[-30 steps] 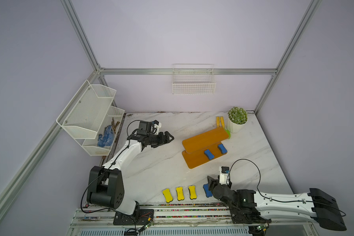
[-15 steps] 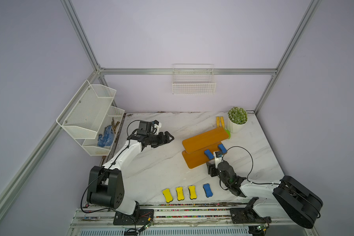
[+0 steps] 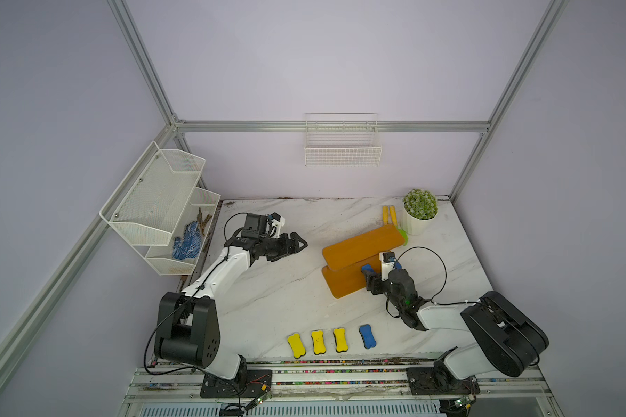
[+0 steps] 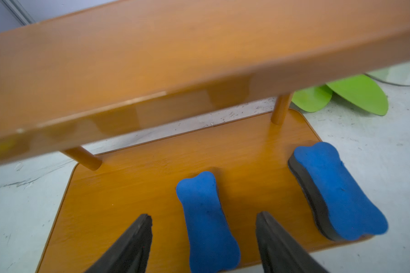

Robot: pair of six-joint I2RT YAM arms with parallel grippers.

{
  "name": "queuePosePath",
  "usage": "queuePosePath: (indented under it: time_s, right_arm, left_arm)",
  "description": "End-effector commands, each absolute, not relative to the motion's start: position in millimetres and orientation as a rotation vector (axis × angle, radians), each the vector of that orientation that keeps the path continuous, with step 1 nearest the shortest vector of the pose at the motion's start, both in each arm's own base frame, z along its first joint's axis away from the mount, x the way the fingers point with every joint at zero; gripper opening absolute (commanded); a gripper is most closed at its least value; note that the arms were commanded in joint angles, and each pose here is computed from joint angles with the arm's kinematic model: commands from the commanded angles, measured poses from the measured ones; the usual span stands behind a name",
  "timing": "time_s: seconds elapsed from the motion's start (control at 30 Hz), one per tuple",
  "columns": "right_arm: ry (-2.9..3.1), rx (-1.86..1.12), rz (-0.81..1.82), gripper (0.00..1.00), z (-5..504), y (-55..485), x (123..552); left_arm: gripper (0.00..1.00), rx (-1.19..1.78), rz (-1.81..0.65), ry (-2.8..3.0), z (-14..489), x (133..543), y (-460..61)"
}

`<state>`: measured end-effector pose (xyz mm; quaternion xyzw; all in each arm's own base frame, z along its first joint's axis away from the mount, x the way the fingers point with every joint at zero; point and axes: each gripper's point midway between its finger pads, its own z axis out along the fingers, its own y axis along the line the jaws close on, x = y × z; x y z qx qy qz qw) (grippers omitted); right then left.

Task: Remove the whiteboard erasers from the shelf
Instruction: Adjust the whiteboard eraser at the shelf.

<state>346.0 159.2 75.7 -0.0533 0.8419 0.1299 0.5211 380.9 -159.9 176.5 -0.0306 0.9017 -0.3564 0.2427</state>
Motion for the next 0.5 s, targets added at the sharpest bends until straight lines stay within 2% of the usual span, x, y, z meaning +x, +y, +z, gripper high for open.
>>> queuePosePath:
  time_s: [0.0,0.47]
  right_arm:
    - [2.009,-0.085,0.346,0.75,78,161,354]
    - [2.135,-0.015,0.417,0.73,53,164,343]
  left_arm:
    - [0.90,-0.044,-0.973,2.436,184,383,-159]
    - [0.90,-0.054,-0.959,2.427,186,385,-153]
